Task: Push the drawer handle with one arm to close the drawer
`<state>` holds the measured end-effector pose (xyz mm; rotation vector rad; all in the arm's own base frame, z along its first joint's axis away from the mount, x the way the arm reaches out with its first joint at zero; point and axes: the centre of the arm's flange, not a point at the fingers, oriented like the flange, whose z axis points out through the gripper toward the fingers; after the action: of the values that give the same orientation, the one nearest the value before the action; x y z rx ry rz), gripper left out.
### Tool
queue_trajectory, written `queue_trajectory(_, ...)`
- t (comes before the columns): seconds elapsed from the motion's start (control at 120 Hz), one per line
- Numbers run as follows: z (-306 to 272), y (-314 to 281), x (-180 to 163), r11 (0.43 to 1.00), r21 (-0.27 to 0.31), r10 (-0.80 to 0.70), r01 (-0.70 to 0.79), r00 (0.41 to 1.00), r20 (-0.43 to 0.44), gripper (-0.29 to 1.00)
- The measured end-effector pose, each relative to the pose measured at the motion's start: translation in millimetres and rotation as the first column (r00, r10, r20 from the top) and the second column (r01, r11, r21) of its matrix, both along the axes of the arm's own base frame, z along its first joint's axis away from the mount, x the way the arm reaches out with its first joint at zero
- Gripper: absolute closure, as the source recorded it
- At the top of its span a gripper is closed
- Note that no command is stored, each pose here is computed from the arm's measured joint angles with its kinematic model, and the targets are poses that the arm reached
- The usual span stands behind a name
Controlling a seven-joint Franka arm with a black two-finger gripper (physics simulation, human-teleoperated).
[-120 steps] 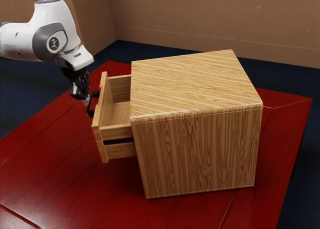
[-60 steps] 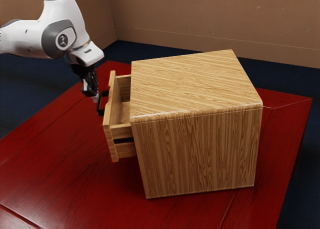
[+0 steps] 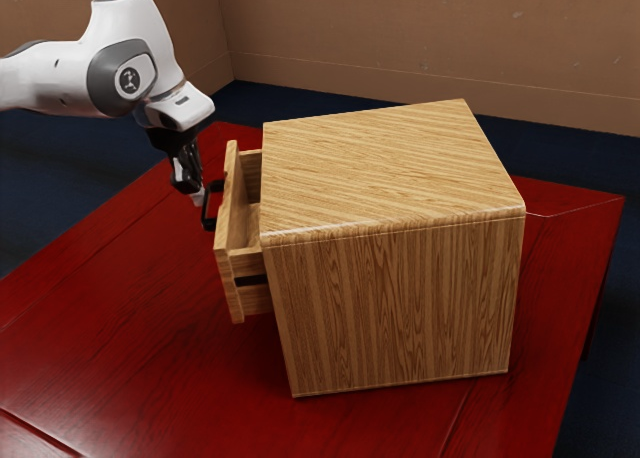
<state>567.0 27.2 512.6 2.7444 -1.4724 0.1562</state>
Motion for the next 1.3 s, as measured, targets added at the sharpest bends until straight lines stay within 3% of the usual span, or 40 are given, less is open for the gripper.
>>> queue_trajectory(0.258,-0.8,-2.0,12.2,1.000,-0.009,0.016,-0.016,1.000,0.004,0.79)
queue_trajectory(0.442,-8.8,-70.5,14.0,0.996,-0.014,-0.089,0.089,0.996,-0.010,0.78)
queue_trajectory(0.658,0.5,-64.8,17.5,0.998,-0.018,-0.066,0.066,0.998,0.004,0.79)
queue_trajectory(0.75,45.2,-68.6,-4.0,0.998,0.003,-0.069,0.069,0.997,0.046,0.78)
queue_trajectory(0.825,107.7,-83.1,-47.1,0.995,0.038,-0.095,0.092,0.991,0.090,0.78)
queue_trajectory(0.9,135.6,-80.4,-75.3,0.991,0.091,-0.103,0.097,0.993,0.060,0.79)
queue_trajectory(1.008,150.5,-47.4,-90.3,0.989,0.137,-0.062,0.062,0.998,0.002,0.78)
queue_trajectory(1.167,147.5,-34.1,-102.0,0.984,0.167,-0.052,0.066,0.995,-0.088,0.45)
queue_trajectory(1.3,143.3,-35.3,-108.5,0.985,0.150,-0.061,0.083,0.988,-0.144,0.24)
